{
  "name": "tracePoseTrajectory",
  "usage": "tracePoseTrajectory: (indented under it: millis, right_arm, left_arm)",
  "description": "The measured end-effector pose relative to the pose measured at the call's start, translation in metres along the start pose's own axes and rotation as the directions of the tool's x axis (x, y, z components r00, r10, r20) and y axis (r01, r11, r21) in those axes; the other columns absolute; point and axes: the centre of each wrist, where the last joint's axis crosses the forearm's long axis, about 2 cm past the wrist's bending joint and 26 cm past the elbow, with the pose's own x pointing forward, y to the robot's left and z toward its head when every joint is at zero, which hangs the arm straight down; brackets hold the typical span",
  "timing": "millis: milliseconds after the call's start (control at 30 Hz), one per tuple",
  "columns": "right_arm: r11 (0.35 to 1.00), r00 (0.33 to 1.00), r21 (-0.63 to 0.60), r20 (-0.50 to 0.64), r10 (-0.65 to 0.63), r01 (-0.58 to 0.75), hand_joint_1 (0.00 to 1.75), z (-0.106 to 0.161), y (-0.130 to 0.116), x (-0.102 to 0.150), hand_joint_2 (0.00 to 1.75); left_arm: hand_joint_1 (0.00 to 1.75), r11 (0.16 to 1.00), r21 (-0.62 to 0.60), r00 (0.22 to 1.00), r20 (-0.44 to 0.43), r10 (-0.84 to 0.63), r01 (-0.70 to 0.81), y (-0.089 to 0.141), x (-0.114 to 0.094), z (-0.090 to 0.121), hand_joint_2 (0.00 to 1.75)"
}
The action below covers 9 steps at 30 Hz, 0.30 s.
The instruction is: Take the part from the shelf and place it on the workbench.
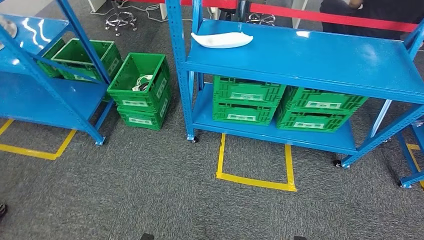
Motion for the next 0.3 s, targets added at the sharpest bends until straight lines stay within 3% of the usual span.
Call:
tracePoseTrajectory:
  millis: [33, 167, 300]
  right_arm:
    - [1.0, 1.0, -0.003, -0.005, 0.001, -0.001, 0.0, 0.0003, -0.0003, -0.0016, 0.0]
    - [1.0, 1.0, -0.011, -0.006, 0.005, -0.005, 0.0, -0.0003, -0.0002, 0.0005, 1.75]
    - [1.0, 1.0, -0.014, -0.021, 0.0, -0.001, 0.0, -0.0005, -0.0002, 0.0008, 1.75]
  left_arm:
    - [0.0, 1.0, 0.0, 1.0, 0.001, 0.0, 0.0, 0.0001, 0.0004, -0.0001, 0.0]
    - [0.0, 1.0, 0.001, 1.0, 0.002, 0.0, 0.0, 0.0003, 0.0008, -0.0002, 0.0]
    - [0.0, 1.0, 0.007, 1.0, -0.017, 0.0, 0.0, 0.0001, -0.0022, 0.0003, 0.0]
